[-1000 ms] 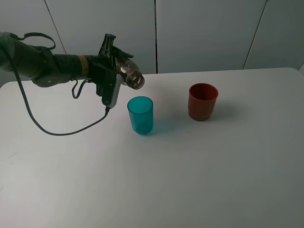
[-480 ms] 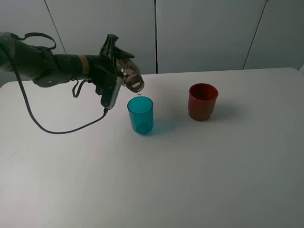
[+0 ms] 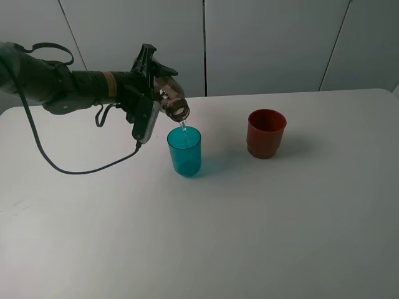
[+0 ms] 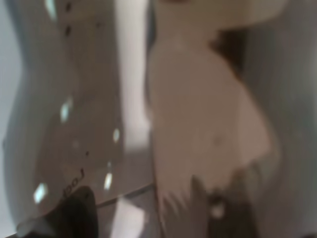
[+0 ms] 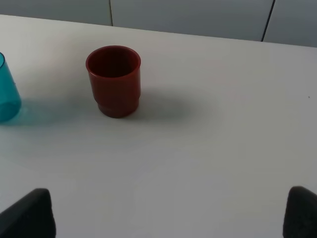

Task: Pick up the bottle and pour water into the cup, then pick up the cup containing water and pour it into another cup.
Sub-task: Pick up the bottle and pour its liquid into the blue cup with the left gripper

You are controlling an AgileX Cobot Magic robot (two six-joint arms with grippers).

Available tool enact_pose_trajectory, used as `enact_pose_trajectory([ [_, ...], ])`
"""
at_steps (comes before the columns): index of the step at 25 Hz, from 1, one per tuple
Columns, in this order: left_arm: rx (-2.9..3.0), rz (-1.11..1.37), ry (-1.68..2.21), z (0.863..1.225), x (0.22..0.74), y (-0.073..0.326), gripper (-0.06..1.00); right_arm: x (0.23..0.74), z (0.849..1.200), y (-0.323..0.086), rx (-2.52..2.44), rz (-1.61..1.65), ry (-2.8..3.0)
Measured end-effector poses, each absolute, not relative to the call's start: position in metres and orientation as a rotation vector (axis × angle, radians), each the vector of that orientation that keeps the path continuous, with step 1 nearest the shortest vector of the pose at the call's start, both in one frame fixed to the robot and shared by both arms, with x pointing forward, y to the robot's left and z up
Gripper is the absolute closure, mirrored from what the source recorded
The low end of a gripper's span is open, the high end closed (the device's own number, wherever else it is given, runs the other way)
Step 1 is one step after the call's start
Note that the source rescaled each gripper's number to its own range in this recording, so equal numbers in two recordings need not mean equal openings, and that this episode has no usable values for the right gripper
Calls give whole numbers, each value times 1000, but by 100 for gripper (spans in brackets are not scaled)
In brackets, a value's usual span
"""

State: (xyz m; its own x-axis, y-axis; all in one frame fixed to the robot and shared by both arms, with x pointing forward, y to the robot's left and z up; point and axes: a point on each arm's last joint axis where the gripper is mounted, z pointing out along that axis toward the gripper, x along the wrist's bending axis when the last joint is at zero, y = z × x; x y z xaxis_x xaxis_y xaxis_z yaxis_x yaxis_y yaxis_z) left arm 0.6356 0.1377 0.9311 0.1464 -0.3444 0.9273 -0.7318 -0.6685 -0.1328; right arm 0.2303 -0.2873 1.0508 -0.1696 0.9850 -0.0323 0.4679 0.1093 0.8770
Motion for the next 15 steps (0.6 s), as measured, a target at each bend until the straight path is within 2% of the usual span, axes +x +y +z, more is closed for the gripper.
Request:
enact_pose_trajectory([
  [15,2099,1526,-1032,930,636,139,93,230,1051,-287,1426,992,1726],
])
